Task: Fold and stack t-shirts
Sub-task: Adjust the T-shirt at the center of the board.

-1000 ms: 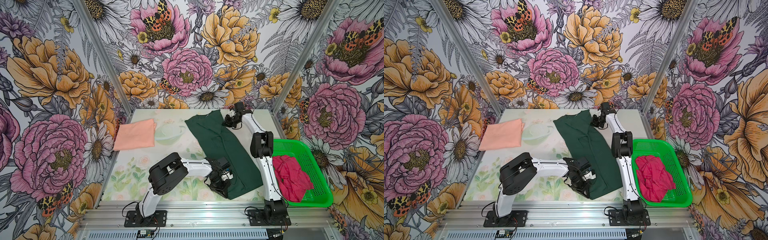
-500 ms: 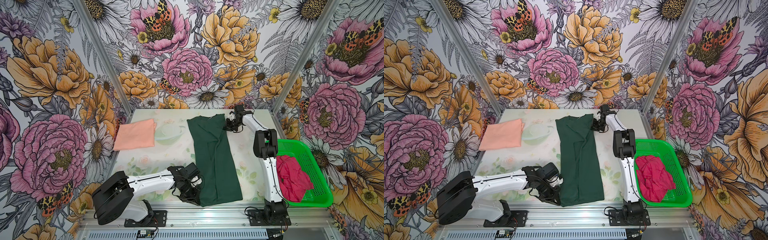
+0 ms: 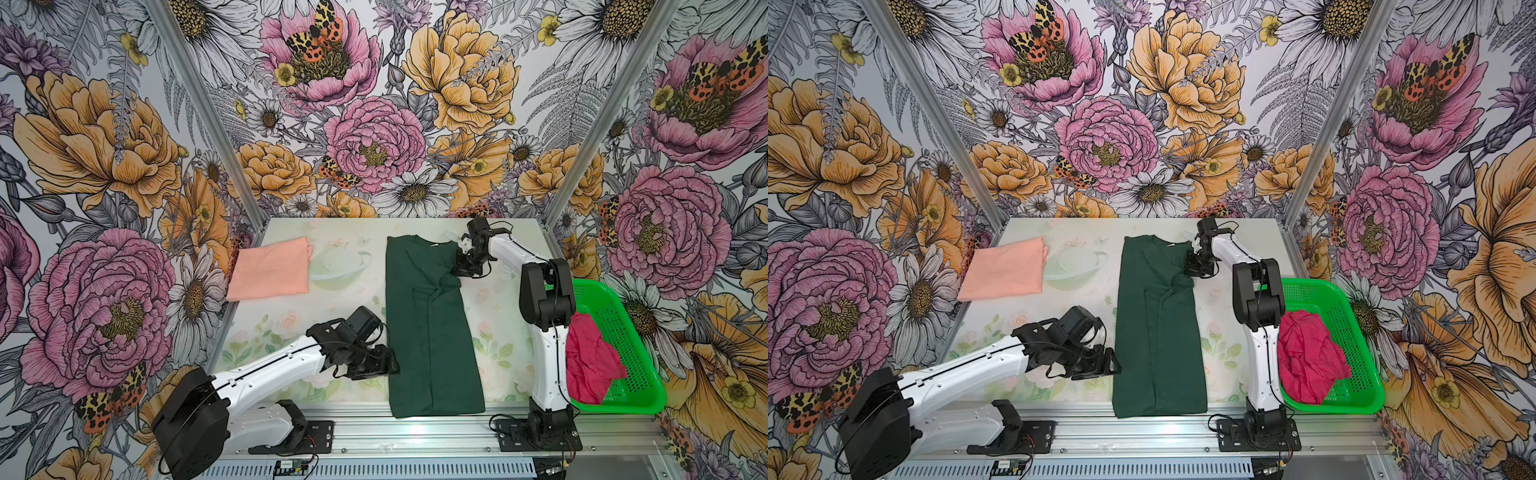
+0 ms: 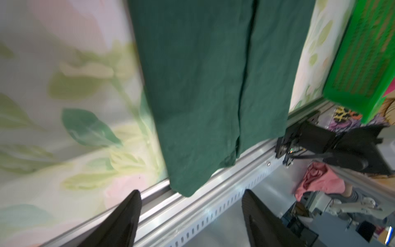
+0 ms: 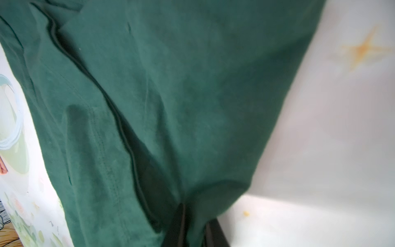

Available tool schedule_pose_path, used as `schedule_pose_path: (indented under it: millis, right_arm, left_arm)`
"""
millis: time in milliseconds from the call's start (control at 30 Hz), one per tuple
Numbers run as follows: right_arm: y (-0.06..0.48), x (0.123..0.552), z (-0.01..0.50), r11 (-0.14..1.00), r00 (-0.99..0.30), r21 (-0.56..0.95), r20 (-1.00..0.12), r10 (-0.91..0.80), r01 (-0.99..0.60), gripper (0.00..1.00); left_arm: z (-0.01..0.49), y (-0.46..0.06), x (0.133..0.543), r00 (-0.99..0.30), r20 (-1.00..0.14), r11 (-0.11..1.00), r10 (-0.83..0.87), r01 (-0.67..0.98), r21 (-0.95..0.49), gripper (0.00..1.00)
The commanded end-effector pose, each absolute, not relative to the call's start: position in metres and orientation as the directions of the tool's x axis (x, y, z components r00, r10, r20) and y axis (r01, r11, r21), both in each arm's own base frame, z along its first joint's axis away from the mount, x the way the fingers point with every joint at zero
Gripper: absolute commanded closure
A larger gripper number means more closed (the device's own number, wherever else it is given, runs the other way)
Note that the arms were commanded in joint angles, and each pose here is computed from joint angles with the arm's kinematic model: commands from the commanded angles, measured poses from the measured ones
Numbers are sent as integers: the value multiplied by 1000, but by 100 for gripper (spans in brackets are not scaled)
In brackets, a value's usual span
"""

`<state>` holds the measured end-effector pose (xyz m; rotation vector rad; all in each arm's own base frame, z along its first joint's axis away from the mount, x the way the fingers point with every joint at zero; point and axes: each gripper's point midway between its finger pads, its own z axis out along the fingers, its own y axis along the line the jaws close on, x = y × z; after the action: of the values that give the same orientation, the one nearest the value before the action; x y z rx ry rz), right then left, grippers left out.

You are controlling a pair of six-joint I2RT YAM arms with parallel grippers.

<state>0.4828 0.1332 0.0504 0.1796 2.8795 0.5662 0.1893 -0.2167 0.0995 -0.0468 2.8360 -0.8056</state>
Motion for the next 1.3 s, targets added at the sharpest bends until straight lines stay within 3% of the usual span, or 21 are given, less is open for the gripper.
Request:
schedule_pose_path:
  millis: [0,67,133,267,467,600,700,800,867,900,933,1133,1167,1200,1233,1267]
  right_arm:
    - [121,500,82,948,-937,313,-307,166,65,74]
    - [122,517,89,948,-922,313,-350,166,52,62]
    - [125,529,87,942,-919,332,-351,179,56,58]
    - [99,530,91,977,-878,155,-434,202,149,59]
    - [113,495,115,996,-871,56,-483,89,71,60]
    - [111,463,128,997,-870,40,-489,71,58,61]
    - [106,444,141,998,-855,5,-516,57,64,61]
    - [101,431,152,997,-841,-15,-539,56,76,63]
    - [97,424,156,996,-835,-21,-547,62,87,64]
    - [96,420,156,995,-834,-22,-548,67,94,64]
    - [94,418,156,995,-834,-22,-548,71,98,65]
    - [90,403,152,993,-838,-20,-538,88,117,66]
    - [90,402,151,992,-839,-18,-537,92,121,66]
    - [90,401,152,992,-837,-14,-538,96,123,66]
    - [90,400,152,992,-836,-13,-539,100,126,66]
    - [91,400,153,992,-836,-9,-540,100,124,66]
  left_arm:
    - [108,-190,281,-879,-410,874,-244,-16,-486,16]
    - [104,-201,314,-867,-438,876,-236,6,-483,15]
    - [94,-213,343,-871,-453,900,-190,30,-435,13]
    - [64,-234,413,-880,-455,928,-140,43,-369,12]
    - [50,-230,515,-803,-592,988,-71,24,-151,10]
    - [21,-209,556,-837,-544,997,-66,-30,-75,9]
    - [6,-203,576,-853,-511,991,-109,-53,-122,11]
    - [-2,-210,591,-866,-479,976,-142,-43,-211,34]
    - [-5,-216,596,-882,-445,965,-155,-39,-258,65]
    - [-9,-219,599,-889,-427,958,-166,-42,-284,91]
    - [-12,-224,602,-892,-417,951,-174,-42,-307,100]
    - [-27,-265,599,-941,-255,824,-224,-44,-564,100]
    - [-28,-272,594,-950,-228,804,-216,-40,-593,91]
    - [-28,-276,590,-956,-209,790,-203,-34,-612,68]
    - [-27,-279,587,-960,-203,783,-192,-26,-621,54]
    - [-27,-281,584,-964,-198,781,-180,-17,-625,49]
